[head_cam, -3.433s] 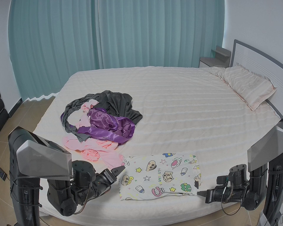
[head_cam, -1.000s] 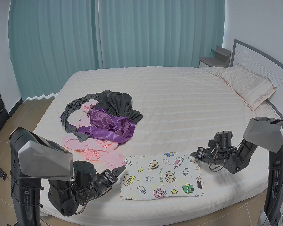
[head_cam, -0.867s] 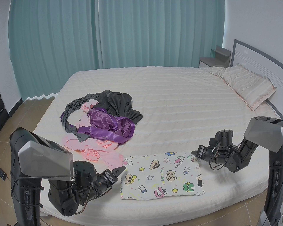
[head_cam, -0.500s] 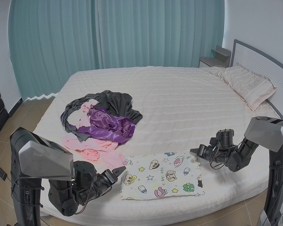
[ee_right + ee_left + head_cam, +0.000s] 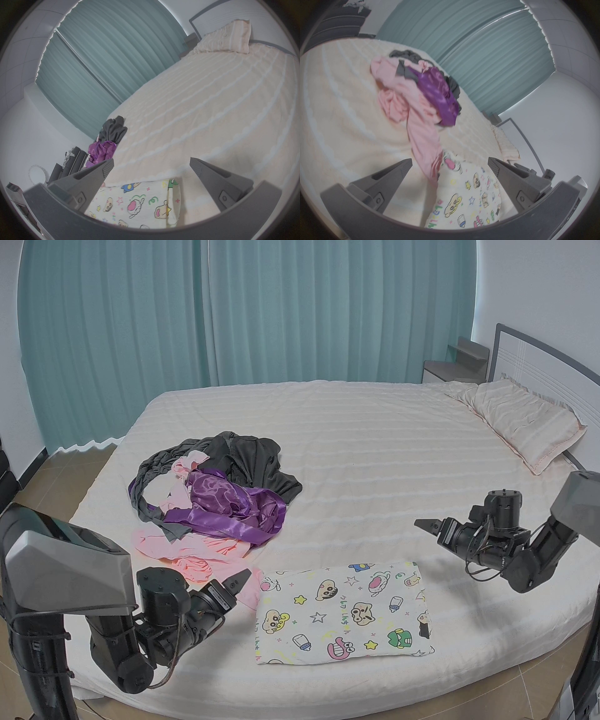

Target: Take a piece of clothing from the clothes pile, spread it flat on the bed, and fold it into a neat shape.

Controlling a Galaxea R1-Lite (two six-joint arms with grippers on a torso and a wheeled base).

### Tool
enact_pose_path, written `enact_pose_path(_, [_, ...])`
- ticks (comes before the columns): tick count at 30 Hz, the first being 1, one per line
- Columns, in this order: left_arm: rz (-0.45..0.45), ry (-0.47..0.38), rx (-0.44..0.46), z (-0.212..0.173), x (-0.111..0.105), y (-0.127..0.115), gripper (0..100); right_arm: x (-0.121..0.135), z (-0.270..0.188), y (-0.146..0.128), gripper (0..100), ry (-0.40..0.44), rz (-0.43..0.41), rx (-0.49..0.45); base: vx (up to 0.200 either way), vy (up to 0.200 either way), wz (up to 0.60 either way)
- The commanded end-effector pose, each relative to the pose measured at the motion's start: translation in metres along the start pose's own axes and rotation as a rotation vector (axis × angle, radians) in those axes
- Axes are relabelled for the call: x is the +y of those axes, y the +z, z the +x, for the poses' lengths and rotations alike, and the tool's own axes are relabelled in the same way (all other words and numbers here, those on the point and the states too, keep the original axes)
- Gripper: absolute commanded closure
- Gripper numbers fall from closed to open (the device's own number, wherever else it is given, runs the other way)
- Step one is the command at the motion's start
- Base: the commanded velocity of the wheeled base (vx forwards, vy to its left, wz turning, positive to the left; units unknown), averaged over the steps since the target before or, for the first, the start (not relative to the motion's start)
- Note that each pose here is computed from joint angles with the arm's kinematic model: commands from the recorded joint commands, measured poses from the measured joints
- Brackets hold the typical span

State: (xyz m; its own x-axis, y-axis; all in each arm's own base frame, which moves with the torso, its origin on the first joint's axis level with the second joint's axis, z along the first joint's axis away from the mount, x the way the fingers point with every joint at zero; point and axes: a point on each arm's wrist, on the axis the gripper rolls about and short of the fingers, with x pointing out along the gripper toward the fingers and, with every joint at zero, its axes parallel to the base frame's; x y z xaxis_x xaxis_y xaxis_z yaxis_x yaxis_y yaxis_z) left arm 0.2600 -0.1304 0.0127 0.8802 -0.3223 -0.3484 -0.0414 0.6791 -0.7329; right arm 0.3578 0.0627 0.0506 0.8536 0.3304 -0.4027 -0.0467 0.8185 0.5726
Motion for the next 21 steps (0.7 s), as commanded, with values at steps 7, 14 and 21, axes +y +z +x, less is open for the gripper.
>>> enact_pose_path(7, [0.127, -0.154, -0.325, -0.085, -0.042, 0.072, 0, 0.033, -0.140, 0.021, 0, 0.058, -0.056, -0.191, 0.000, 0.000, 0.00])
enact_pose_path(14, [0.212, -0.203, -0.455, -0.143, -0.050, 0.082, 0, 0.033, -0.197, -0.001, 0, 0.038, -0.154, -0.251, 0.000, 0.000, 0.00])
enact_pose_path(21, [0.334, -0.179, -0.625, -0.197, -0.049, 0.084, 0, 0.029, -0.253, -0.027, 0, -0.004, -0.284, -0.379, 0.000, 0.000, 0.00])
